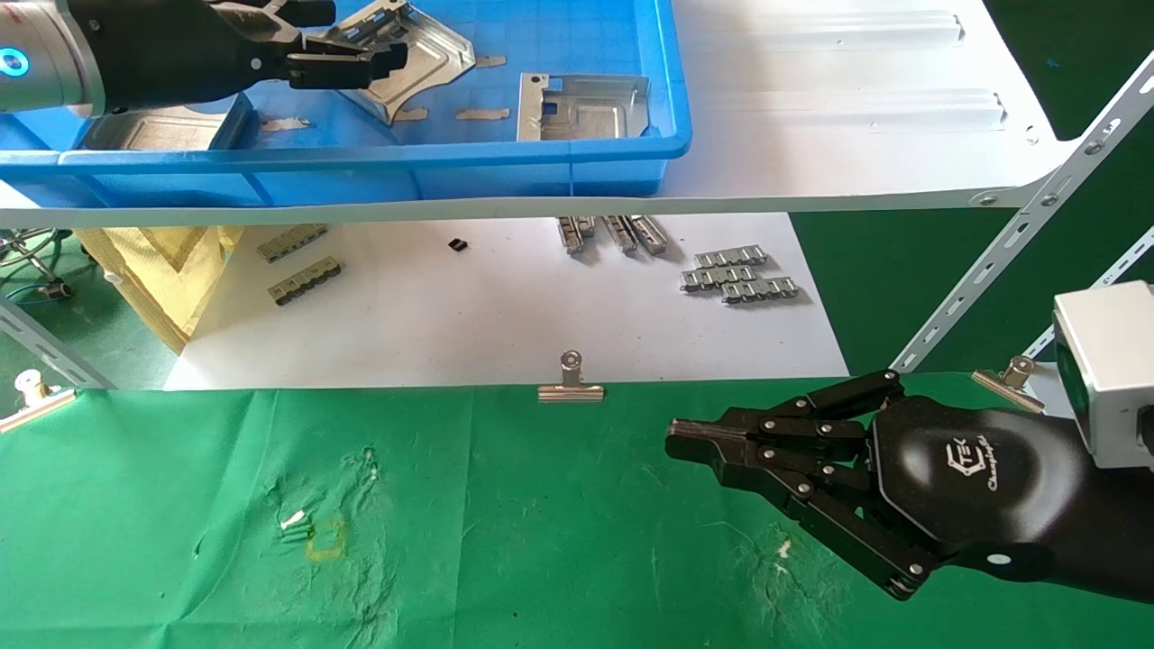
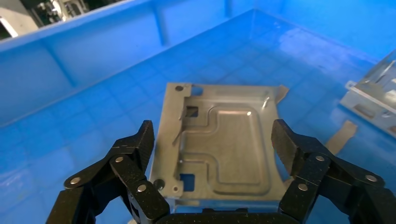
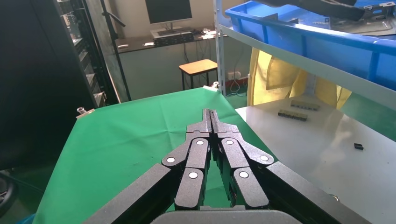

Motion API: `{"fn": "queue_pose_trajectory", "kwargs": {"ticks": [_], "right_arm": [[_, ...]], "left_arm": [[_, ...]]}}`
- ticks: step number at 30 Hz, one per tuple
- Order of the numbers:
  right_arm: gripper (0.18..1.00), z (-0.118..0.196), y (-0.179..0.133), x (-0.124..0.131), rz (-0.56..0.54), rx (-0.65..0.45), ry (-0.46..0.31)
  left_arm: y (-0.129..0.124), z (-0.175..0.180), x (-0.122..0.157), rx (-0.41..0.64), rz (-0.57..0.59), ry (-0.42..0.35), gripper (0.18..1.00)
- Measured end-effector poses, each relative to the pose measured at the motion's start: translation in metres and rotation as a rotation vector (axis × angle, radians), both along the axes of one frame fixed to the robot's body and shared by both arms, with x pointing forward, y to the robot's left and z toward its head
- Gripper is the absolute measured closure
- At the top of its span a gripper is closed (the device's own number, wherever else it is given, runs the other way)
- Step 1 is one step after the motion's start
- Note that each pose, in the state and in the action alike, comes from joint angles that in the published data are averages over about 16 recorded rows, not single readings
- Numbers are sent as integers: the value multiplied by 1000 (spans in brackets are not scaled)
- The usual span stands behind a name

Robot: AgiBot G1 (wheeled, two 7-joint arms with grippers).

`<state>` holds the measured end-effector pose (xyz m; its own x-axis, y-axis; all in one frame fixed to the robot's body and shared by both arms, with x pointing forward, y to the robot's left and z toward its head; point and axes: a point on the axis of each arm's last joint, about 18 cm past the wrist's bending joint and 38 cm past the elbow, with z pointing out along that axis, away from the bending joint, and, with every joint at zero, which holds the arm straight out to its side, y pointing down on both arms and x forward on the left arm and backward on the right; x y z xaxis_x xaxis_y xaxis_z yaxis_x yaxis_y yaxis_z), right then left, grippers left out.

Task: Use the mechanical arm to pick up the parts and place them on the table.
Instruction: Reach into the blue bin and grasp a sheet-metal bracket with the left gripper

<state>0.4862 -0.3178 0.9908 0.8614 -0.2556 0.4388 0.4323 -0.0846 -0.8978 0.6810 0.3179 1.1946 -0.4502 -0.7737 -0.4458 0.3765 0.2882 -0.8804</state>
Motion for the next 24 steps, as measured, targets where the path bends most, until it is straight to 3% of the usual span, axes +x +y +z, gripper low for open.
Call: {"fn": "queue_pose_trajectory", "kwargs": {"ticks": [9, 24], "right_arm": [[987, 0, 0, 0, 0, 0, 0], [987, 0, 0, 0, 0, 0, 0]], "left_arm": [[0, 1, 4, 29, 30, -2, 346], [4, -1, 5, 37, 38, -21, 693]]}}
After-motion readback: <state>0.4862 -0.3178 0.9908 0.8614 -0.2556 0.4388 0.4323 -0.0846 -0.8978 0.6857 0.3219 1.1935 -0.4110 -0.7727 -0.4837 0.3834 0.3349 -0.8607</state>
